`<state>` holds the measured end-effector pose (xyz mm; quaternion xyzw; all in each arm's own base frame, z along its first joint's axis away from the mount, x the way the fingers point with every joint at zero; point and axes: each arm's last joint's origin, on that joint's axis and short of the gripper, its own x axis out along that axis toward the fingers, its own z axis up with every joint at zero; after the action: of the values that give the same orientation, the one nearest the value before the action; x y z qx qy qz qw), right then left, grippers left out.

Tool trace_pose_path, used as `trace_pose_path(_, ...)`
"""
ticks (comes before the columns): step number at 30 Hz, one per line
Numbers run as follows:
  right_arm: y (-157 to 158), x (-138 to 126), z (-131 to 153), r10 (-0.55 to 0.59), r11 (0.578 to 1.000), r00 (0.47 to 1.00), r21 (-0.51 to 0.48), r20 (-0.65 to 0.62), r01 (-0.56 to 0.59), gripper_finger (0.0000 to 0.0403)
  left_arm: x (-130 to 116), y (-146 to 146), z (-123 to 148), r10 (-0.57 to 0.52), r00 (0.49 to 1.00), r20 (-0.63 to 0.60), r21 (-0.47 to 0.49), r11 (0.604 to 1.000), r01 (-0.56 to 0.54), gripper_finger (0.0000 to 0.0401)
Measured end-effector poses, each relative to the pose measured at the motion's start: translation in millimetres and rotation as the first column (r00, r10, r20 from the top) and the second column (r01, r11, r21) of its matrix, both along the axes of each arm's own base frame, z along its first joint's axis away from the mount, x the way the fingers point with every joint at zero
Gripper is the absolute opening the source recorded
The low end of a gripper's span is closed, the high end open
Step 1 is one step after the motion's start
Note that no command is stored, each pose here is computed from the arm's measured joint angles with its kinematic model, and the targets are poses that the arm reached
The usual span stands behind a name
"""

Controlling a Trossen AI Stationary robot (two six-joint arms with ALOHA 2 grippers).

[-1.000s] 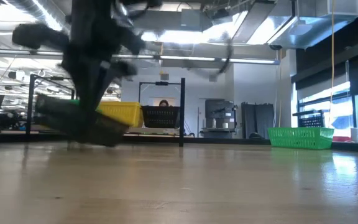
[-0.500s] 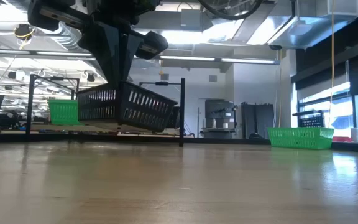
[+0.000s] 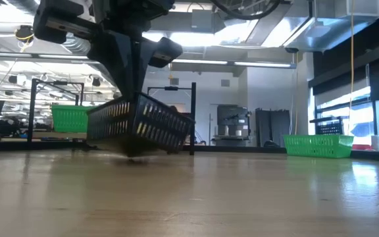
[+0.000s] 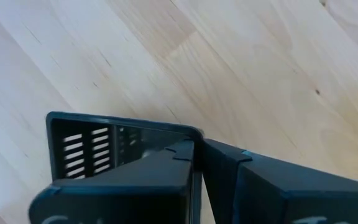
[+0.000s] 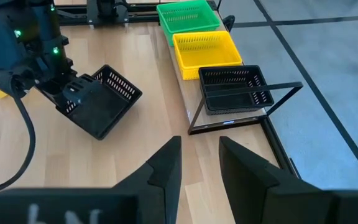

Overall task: Stack baskets on shelf by color
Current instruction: Stack the black basket on the black basket on the shelf

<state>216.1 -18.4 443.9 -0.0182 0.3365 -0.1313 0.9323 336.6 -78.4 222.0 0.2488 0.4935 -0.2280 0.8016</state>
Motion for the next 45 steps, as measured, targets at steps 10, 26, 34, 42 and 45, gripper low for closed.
trace_pose_path(10, 0, 0, 0, 0.0, 1.0, 1.0, 0.0, 0.0, 0.0, 0.0107, 3, -1, 1, 0.021, 0.999, 0.026, -0.017, 1.0, -0.021, 0.004)
trace_pose_path(26, 2, 0, 0, 0.06, 0.997, 0.998, 0.048, 0.002, -0.06, 0.0107, -10, 15, 22, 0.21, 0.978, 0.006, -0.072, 0.975, -0.209, 0.0002)
trace_pose_path(34, 10, 1, -1, 0.128, 0.99, 0.992, 0.061, -0.001, -0.128, 0.0107, -44, 31, 79, 0.45, 0.877, 0.169, -0.143, 0.892, -0.43, 0.0009)
trace_pose_path(42, 20, 19, -10, 0.057, 0.987, 0.998, 0.154, -0.015, -0.054, 0.0107, -90, 47, 129, 0.731, 0.593, 0.338, -0.279, 0.68, -0.678, 0.0001)
trace_pose_path(45, 21, 34, -20, -0.015, 0.973, 0.999, 0.231, -0.038, 0.024, 0.0107, -105, 51, 141, 0.778, 0.506, 0.373, -0.336, 0.622, -0.708, 0.0003)
